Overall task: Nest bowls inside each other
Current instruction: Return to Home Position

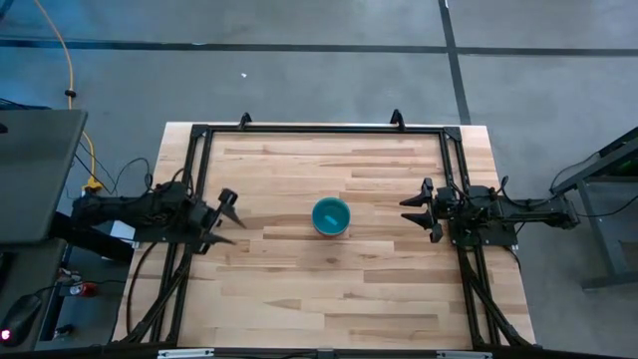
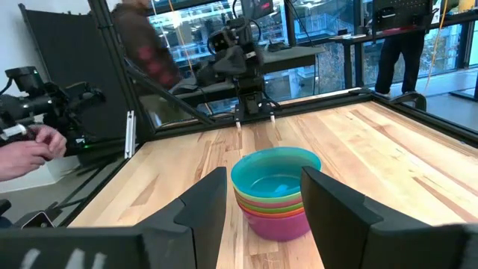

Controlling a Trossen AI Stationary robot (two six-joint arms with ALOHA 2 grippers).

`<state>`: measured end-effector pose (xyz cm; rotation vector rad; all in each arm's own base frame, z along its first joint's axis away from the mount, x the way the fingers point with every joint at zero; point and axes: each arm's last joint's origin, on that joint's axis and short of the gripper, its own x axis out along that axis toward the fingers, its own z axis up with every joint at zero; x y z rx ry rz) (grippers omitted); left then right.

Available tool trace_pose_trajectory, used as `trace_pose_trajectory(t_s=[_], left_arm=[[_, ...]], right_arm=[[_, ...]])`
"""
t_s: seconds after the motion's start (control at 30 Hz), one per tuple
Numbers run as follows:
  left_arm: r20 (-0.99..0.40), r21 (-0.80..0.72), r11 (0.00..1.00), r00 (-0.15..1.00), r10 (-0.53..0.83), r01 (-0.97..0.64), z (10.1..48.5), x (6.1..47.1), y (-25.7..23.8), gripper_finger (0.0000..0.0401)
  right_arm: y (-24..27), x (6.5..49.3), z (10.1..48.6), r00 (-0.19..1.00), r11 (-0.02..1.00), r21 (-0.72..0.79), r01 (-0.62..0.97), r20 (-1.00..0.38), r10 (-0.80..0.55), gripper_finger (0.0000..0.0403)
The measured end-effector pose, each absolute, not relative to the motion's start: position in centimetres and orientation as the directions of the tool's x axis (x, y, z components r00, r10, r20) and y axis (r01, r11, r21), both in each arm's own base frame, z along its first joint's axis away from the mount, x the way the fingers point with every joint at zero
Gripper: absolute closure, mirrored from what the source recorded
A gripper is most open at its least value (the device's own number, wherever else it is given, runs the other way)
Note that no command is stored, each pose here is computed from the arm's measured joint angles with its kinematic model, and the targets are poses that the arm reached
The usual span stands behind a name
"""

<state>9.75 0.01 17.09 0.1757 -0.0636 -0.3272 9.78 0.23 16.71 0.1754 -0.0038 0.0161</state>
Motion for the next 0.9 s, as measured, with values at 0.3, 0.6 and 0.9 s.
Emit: trace_pose_trajectory(t_s=[0.3,0.6,0.9], left_arm=[[0.041,0.049,0.988,0.988,-0.147,0.145,17.17,9.99,0.40,0.0180],[0.045,0.065,0.988,0.988,-0.146,0.143,17.20,9.98,0.40,0.0180],[0.047,0.086,0.985,0.987,-0.152,0.148,17.23,9.98,0.38,0.0180]], right_arm=[[0.23,9.78,16.72,1.000,0.985,0.174,-0.017,0.005,0.016,0.0238],[0.23,9.78,16.72,1.000,0.985,0.174,-0.016,0.005,0.016,0.0238],[0.23,9.78,16.71,1.000,0.985,0.174,-0.017,0.005,0.016,0.0238]])
